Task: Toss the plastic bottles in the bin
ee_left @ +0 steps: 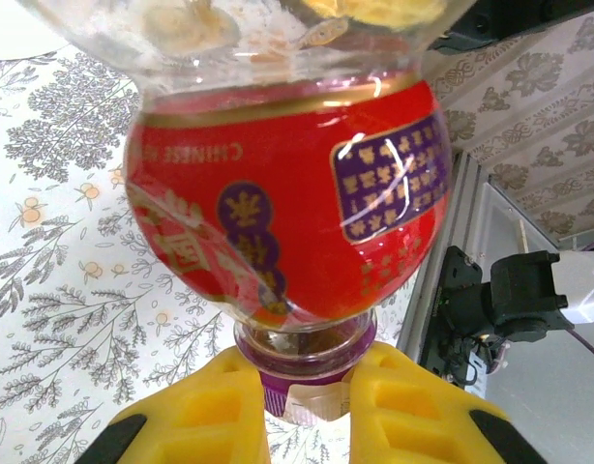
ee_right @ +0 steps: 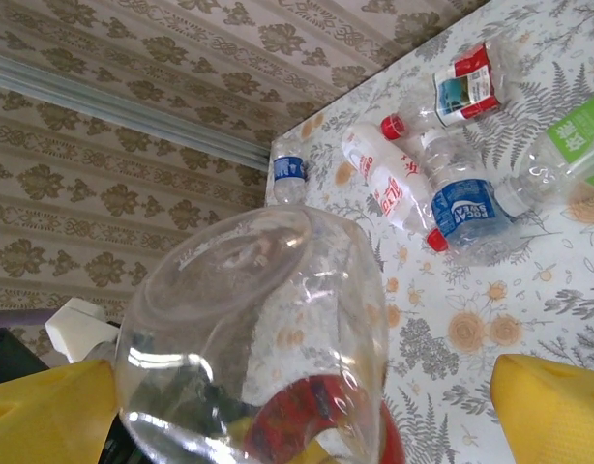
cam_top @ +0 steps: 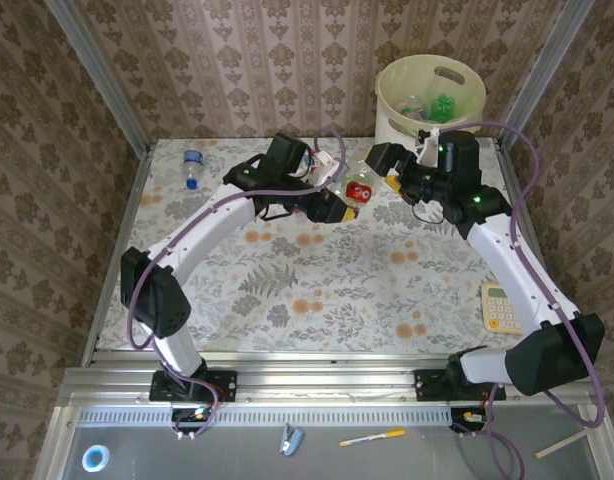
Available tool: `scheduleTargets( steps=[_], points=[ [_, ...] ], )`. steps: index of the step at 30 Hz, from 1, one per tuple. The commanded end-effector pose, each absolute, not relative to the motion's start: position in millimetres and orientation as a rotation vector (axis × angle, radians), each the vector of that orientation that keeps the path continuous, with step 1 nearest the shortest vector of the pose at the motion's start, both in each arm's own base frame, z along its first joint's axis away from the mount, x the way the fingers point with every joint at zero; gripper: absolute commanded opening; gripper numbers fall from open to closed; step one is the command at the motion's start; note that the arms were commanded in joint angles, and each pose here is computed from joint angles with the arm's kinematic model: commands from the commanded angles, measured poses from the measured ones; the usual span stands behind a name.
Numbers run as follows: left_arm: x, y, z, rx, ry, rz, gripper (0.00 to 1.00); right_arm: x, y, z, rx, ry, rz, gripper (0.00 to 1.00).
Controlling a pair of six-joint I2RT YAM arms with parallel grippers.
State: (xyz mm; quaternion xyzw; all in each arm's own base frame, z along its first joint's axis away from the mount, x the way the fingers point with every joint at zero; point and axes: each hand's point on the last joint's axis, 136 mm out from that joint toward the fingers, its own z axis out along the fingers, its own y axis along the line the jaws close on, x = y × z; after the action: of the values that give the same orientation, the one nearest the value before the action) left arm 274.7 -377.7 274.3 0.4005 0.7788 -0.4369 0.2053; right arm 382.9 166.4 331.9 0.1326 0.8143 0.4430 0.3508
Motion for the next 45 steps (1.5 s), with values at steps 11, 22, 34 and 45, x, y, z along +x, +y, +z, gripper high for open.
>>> scheduleTargets(
  steps=[11,22,34,45],
  points=[
    [265.5,-384.4,278.5,1.209,2.122,-1.206,0.02,387.8,183.6,330.6,0.294,2.148,1.130,0.98],
    [270.1,-378.0,271.5,1.232,2.137,-1.112,0.03,381.9,175.6,311.6,0.361,2.212,1.076,0.71],
    [293.4,-368.7,287.6,1.121,2.101,-1.063,0.85,374.5,165.8,294.0,0.447,2.234,1.061,0.60],
    [345.1,-326.9,331.4,0.852,1.990,-1.101,1.00,359.8,123.4,248.5,0.721,2.209,1.027,0.51]
  ],
)
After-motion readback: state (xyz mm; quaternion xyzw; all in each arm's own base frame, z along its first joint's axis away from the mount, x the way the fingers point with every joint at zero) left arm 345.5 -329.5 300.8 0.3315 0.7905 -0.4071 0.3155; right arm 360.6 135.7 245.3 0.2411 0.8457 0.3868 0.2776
